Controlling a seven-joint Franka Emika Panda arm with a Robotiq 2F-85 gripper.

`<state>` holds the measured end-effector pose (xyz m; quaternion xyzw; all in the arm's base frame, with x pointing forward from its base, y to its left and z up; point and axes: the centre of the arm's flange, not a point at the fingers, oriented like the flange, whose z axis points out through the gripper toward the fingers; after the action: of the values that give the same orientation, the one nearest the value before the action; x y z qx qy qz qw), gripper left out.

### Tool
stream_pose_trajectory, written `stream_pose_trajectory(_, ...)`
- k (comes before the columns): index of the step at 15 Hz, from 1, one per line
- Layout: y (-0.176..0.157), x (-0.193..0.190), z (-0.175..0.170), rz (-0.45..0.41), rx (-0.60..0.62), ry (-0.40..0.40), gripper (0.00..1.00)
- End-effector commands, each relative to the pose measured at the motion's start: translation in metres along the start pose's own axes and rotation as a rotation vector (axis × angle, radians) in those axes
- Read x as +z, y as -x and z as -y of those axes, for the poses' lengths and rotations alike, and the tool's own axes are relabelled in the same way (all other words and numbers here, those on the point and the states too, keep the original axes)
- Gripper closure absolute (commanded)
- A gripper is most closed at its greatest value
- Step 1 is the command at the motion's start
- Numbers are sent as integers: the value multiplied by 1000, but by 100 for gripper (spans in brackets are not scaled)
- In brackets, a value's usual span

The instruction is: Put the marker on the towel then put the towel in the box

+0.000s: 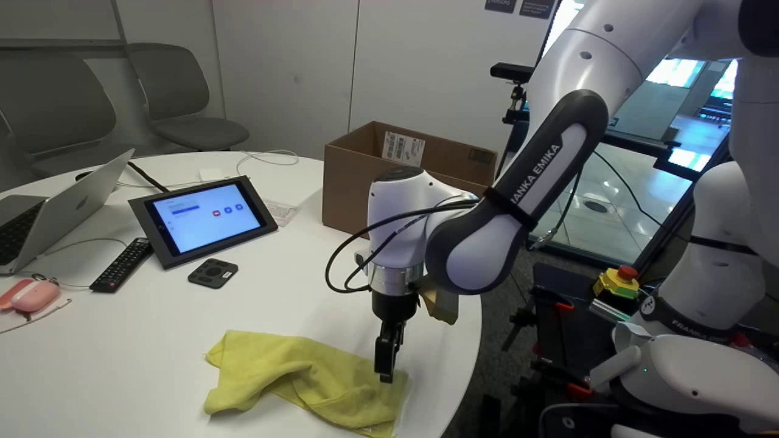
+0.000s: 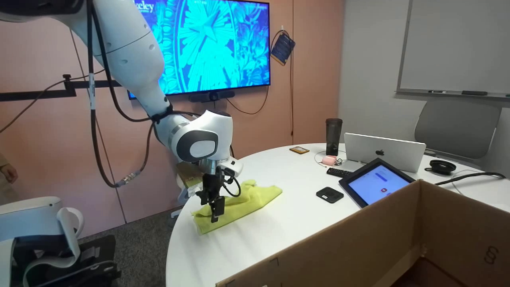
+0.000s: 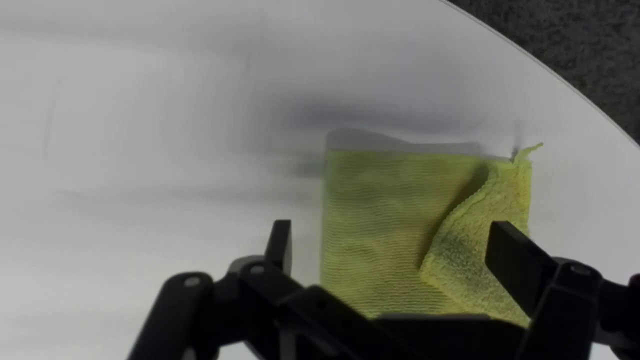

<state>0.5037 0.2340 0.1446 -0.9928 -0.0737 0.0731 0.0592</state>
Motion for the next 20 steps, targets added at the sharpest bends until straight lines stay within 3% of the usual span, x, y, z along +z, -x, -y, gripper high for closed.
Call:
stream_pose_trajectory(1, 3, 20, 2, -54, 172, 20, 0)
stream_pose_trajectory(8, 4, 47, -9, -66, 299, 79, 0)
stream_pose_trajectory(9, 4, 48, -9, -61, 301, 87, 6)
stream_pose_trajectory(10, 5, 49, -9, -56, 303, 90, 27)
stream_pose_trajectory(12, 6, 51, -9, -49, 312, 93, 32)
stream_pose_trajectory(20, 10, 38, -10, -38, 310, 77, 97)
